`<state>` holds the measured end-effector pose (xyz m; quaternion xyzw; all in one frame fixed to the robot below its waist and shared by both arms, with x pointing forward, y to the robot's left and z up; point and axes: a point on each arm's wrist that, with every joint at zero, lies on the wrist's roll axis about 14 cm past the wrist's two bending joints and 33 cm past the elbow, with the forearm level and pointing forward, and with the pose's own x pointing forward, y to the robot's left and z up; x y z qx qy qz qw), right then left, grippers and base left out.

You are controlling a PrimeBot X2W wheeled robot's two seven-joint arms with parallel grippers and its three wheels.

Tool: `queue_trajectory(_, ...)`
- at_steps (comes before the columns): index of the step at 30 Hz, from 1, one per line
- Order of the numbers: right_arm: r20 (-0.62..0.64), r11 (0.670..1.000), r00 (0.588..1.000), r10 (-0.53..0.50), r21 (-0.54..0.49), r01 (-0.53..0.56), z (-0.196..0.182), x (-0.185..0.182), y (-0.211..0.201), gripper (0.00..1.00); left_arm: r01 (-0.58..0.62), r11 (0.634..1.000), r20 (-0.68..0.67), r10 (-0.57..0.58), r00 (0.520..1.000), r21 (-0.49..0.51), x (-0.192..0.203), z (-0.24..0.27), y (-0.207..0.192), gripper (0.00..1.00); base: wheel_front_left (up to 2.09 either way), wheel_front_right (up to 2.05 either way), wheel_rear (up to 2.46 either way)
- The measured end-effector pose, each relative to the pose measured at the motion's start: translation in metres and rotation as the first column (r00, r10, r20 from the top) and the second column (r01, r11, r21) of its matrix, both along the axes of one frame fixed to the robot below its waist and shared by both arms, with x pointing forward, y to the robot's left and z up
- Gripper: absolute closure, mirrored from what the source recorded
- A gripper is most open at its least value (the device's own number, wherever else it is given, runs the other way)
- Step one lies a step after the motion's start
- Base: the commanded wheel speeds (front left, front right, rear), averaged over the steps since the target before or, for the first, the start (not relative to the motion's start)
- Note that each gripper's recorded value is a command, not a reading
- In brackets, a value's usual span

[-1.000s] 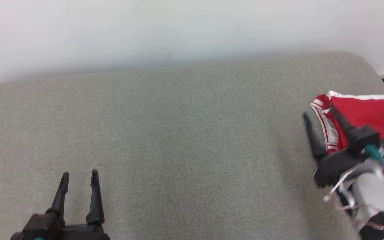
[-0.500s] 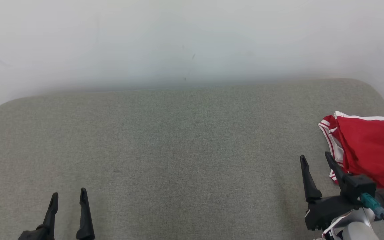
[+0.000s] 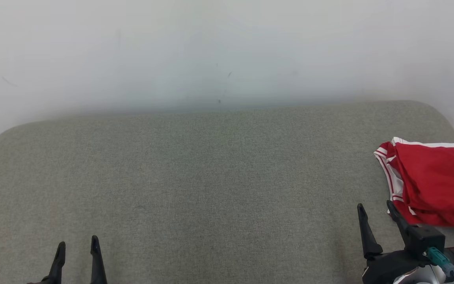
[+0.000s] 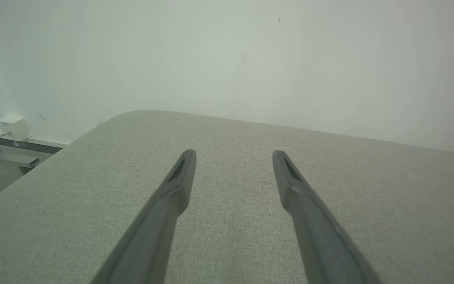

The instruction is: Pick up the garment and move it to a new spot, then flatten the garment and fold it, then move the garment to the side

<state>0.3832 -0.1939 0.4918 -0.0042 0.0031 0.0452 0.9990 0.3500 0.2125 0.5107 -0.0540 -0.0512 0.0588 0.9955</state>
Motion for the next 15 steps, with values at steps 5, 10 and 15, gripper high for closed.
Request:
queue_trajectory(5, 0.0, 1.0, 1.0, -0.005, -0.004, 0.005, 0.0024, -0.0017, -0.0019, 0.0, 0.019, 0.999, 0.001, -0.019, 1.0, 0.036, -0.0011, 0.0012, -0.0047, 0.0, 0.0, 0.0, 0.0)
queue_trajectory(10, 0.001, 1.0, 1.0, -0.002, -0.005, 0.002, 0.0036, -0.002, -0.0006, 0.0, 0.021, 0.999, -0.014, -0.02, 1.0, 0.042, -0.0019, -0.0033, -0.0048, 0.0, 0.0, 0.0, 0.0)
queue_trajectory(15, -0.001, 1.0, 1.0, 0.001, -0.003, -0.001, 0.0037, -0.0018, 0.0014, 0.0, 0.012, 0.999, -0.022, -0.011, 1.0, 0.033, -0.0021, -0.0058, -0.0038, 0.0, 0.0, 0.0, 0.0)
